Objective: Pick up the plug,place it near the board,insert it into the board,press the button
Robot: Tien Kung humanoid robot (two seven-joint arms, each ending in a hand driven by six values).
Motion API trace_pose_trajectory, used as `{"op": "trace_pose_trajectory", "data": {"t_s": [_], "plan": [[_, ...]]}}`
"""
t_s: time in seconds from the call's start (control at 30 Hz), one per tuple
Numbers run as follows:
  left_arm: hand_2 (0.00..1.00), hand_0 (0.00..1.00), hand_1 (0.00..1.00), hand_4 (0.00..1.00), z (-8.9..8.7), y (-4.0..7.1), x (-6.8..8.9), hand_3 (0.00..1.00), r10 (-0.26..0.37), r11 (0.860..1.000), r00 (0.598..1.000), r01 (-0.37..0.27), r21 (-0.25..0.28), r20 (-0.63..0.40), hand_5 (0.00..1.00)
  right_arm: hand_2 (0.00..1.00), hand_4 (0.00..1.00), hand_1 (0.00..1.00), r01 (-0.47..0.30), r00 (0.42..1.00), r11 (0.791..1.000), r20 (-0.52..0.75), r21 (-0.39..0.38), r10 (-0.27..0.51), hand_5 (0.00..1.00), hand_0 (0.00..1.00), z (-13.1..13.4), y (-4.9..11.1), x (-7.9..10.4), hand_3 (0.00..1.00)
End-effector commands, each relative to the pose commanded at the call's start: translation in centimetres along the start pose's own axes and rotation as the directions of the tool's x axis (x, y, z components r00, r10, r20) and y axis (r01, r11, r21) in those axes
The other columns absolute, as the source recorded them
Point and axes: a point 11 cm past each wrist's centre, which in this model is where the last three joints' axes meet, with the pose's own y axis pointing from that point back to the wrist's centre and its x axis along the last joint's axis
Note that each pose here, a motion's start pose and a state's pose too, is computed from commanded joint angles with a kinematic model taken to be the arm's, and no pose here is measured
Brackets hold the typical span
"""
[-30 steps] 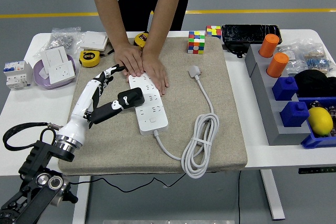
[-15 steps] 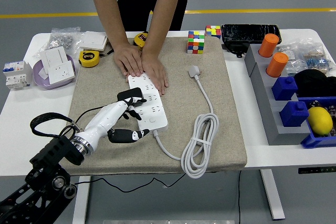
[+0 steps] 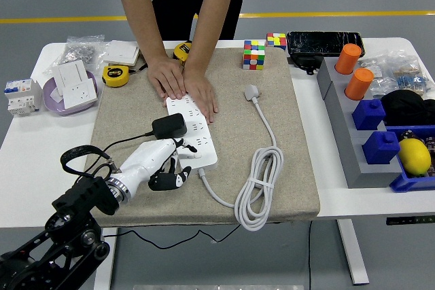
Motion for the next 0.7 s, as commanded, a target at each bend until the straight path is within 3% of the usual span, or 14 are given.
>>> {"op": "trace_pose_trajectory", "data": {"t_s": [0.27,0.7], "plan": [[0.153,0.211,0.032,0.461,0.0,-0.5,-1.2,0.780,-0.026,1.000,1.000,0.026,0.007,0.012,0.063,0.710,0.998,0.701,0.003,1.000,1.000,0.001,0.002,-0.003,0.984,0.795,0.0,0.0,-0.1,0.751],[0.153,0.210,0.031,0.464,-1.0,-1.0,-1.3,0.782,-0.019,0.999,1.000,0.018,0.041,0.020,0.002,0.709,0.998,0.701,0.001,1.000,1.000,-0.001,-0.001,-0.001,0.983,0.795,0.1,0.0,0.0,0.750]]}}
